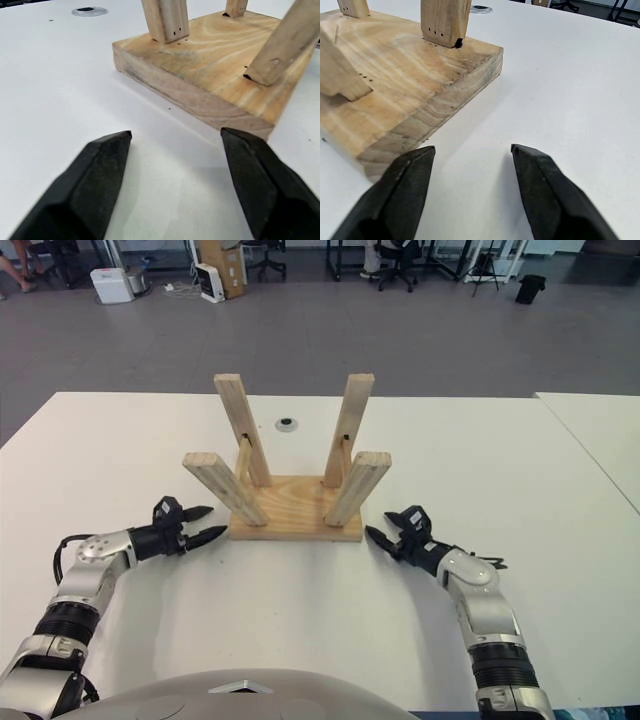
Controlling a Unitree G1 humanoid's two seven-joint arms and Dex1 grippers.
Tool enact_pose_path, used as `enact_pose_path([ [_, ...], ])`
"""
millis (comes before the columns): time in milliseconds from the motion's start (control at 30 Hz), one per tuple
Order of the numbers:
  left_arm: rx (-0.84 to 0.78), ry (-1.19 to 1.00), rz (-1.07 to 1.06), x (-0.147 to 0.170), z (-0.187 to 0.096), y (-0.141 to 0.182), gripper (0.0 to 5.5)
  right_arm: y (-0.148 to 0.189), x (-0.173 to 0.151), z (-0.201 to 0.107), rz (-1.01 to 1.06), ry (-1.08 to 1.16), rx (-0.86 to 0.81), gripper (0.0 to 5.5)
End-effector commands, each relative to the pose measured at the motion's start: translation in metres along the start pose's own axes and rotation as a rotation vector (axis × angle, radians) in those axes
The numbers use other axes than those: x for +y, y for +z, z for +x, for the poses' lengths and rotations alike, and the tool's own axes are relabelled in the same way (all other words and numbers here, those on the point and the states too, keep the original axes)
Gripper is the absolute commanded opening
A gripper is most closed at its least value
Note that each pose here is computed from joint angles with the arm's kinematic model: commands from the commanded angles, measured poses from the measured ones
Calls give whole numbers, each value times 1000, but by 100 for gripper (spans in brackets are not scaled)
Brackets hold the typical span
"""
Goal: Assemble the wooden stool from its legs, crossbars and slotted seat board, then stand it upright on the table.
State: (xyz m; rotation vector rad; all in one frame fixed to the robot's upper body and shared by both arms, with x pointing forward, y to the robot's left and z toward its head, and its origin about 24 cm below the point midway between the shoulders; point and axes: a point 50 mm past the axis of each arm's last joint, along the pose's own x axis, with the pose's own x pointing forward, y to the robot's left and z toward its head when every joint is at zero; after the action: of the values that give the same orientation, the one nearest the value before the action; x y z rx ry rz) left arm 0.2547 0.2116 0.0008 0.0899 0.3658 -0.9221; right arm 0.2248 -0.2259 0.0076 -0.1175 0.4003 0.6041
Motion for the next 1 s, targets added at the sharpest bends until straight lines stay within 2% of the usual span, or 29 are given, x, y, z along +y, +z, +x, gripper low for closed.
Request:
enact_pose_path([
  [33,77,-71,-29,-19,21,-16,331,-2,18,6,17,78,13,285],
  [200,60,-73,-49,-22,23,-16,331,2,16,6,15,73,4,285],
  [300,36,-127,-58,-27,24,-1,331,11,11,5,25,60,-26,285],
  [433,-44,-228,-8,-28,25,56,331,35,21,-3,55,149,-75,285],
  [533,-110,-305,-7,-40,20,86,331,73,35,-19,80,234,-198,285],
  [700,-115,-339,-23,-52,12,95,331,110,48,-41,77,340,-265,285],
  [867,-140,-337,-58,-56,8,99,331,123,47,-48,128,372,-316,285],
  [1000,-180,-330,-69,-57,4,108,331,115,50,-52,147,381,-268,285],
])
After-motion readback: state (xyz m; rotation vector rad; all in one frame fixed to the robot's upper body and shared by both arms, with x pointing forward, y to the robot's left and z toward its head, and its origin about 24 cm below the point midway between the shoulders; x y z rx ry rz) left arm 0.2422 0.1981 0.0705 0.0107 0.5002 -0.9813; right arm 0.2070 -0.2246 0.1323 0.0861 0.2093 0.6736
